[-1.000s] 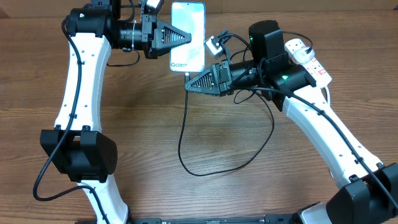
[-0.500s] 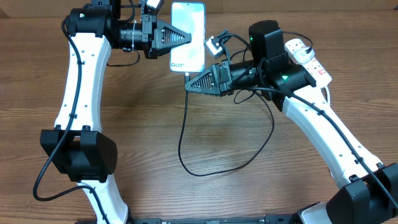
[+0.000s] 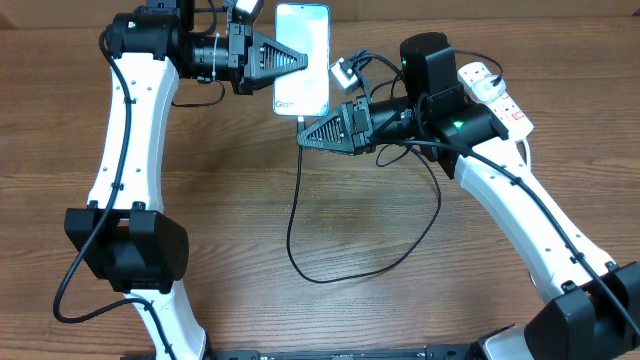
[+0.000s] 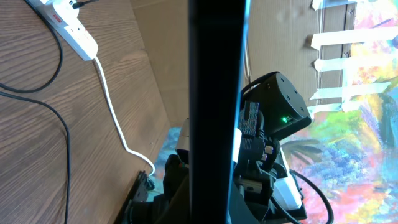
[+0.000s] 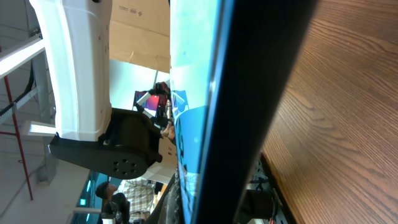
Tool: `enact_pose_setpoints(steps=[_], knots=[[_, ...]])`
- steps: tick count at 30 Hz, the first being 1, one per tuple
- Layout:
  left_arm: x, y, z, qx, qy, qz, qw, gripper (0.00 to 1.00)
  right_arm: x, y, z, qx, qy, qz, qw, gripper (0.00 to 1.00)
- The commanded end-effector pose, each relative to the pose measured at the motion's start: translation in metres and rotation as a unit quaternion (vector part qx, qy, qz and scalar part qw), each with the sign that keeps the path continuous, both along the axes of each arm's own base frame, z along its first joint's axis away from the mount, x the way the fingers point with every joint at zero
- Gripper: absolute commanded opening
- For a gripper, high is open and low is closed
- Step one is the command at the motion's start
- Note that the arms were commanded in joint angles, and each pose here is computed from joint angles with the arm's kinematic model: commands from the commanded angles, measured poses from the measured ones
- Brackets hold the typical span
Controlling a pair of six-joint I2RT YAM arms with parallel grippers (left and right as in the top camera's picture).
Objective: Plug charger to phone and switch on socket
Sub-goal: 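Push the USB-C plug into the phone's port with the right gripper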
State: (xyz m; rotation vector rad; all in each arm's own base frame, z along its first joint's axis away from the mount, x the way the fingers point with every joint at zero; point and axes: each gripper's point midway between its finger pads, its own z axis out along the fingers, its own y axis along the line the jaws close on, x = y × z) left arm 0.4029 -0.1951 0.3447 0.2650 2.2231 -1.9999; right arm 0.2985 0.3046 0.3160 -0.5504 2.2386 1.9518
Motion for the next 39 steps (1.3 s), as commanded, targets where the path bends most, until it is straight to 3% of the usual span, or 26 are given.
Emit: enact_pose_setpoints(steps=[1,39], knots=[[-0.0035,-0.0060,0.0033,-0.015,-0.009,-0.014,1.000,0.04,-0.0023,0.0010,0.0092,0.006,-0.012,0.004,1.000,0.04],[-0.0030,-0.0060,0.0029,-0.013,-0.011,-0.013,1.000,0.04,-0.0038,0.0009,0.0102,0.009,-0.011,0.009,1.000,0.04]])
